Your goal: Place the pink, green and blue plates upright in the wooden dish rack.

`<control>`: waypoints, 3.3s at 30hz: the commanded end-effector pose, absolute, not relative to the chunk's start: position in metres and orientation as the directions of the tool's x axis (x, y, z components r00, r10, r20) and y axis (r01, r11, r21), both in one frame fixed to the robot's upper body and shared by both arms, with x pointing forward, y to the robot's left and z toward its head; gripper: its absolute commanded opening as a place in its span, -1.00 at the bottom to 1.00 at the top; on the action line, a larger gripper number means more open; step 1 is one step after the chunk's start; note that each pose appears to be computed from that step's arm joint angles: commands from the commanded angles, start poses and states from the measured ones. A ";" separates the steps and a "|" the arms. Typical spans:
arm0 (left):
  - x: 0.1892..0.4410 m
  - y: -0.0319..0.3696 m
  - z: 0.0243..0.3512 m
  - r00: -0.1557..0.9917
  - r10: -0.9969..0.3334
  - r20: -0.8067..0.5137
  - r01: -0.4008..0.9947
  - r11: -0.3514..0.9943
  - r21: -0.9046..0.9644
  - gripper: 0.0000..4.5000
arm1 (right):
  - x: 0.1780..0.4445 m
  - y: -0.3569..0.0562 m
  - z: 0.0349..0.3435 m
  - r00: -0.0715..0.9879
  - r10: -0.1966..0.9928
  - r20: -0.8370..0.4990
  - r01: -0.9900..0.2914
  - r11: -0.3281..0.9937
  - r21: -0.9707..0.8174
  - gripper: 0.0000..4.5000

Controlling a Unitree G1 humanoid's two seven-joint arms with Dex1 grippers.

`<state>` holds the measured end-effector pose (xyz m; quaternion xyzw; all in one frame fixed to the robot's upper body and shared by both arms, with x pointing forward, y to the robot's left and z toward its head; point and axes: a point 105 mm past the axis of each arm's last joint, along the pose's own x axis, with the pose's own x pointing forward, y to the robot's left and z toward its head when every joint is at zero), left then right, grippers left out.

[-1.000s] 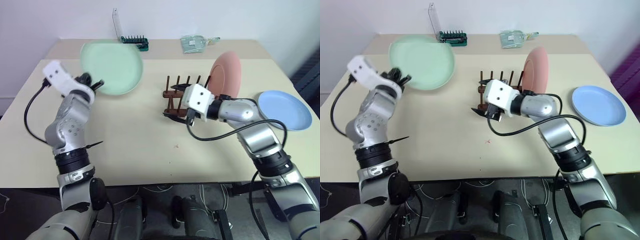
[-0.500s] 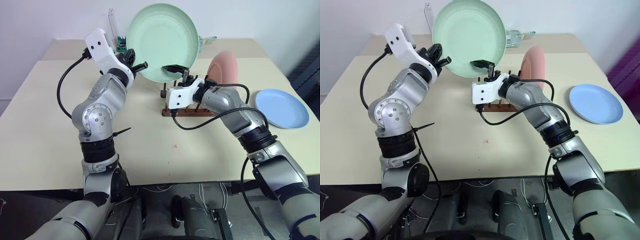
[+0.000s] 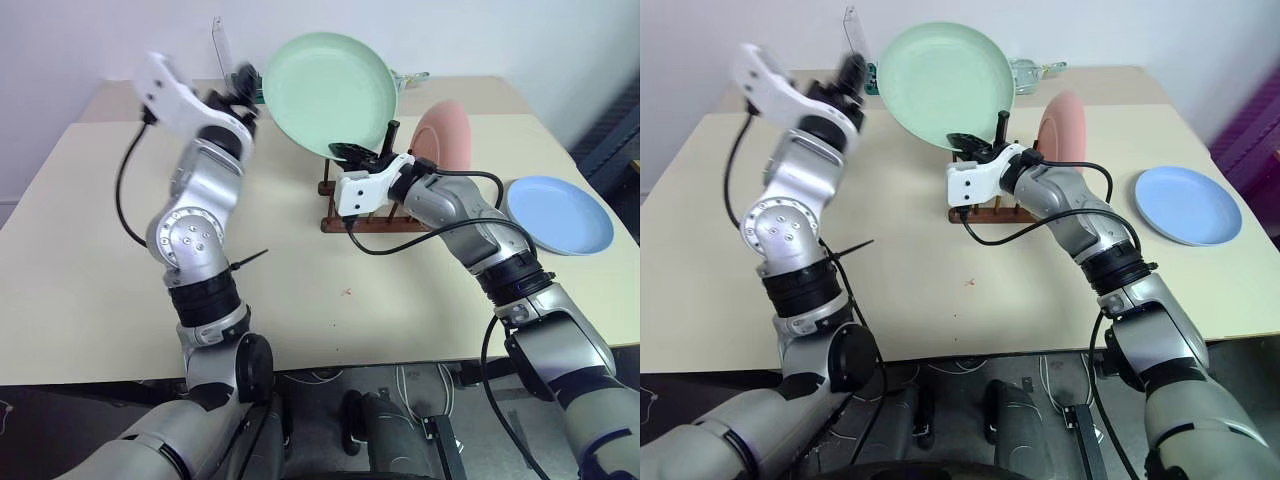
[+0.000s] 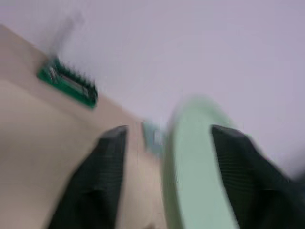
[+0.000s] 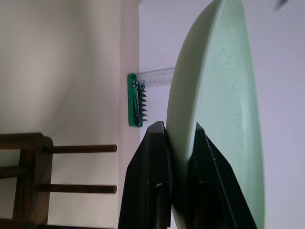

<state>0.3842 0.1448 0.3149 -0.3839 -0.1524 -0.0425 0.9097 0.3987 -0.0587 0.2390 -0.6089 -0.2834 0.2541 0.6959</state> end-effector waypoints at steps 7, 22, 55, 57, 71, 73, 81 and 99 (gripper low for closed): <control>0.386 0.247 0.290 0.906 0.241 0.347 -0.132 0.941 -0.311 0.31 | 0.361 -0.094 0.325 0.638 0.617 0.460 -0.500 0.787 -0.362 -1.00; 0.339 0.116 0.159 0.780 -0.626 0.007 0.626 0.779 0.032 0.31 | 0.353 -0.124 0.321 0.766 0.527 0.368 -0.636 0.704 0.316 -1.00; 0.322 0.090 0.156 0.691 -0.723 -0.001 0.723 0.690 0.035 0.34 | 0.366 -0.126 0.308 0.829 0.527 0.186 -0.537 0.843 0.004 0.41; 0.323 0.089 0.156 0.686 -0.728 0.004 0.727 0.685 0.031 0.34 | 0.360 -0.130 0.318 0.815 0.545 0.196 -0.531 0.838 -0.123 0.41; 0.309 0.063 0.152 0.544 -0.839 -0.018 0.838 0.542 0.055 0.34 | 0.341 -0.293 0.265 0.924 0.369 -0.101 -0.378 0.836 -0.399 0.41; 0.310 0.062 0.152 0.543 -0.840 -0.019 0.839 0.541 0.055 0.34 | 0.343 -0.308 0.233 0.929 0.294 -0.223 -0.366 0.815 -0.449 0.41; 0.310 0.060 0.150 0.533 -0.845 -0.031 0.845 0.531 0.059 0.34 | 0.365 -0.354 0.148 0.908 0.033 -0.417 -0.277 0.795 -0.540 0.41; 0.305 0.067 0.147 0.561 -0.826 -0.041 0.827 0.558 0.071 0.34 | 0.400 -0.359 0.184 0.983 -0.076 -0.164 -0.078 0.638 -0.766 -0.97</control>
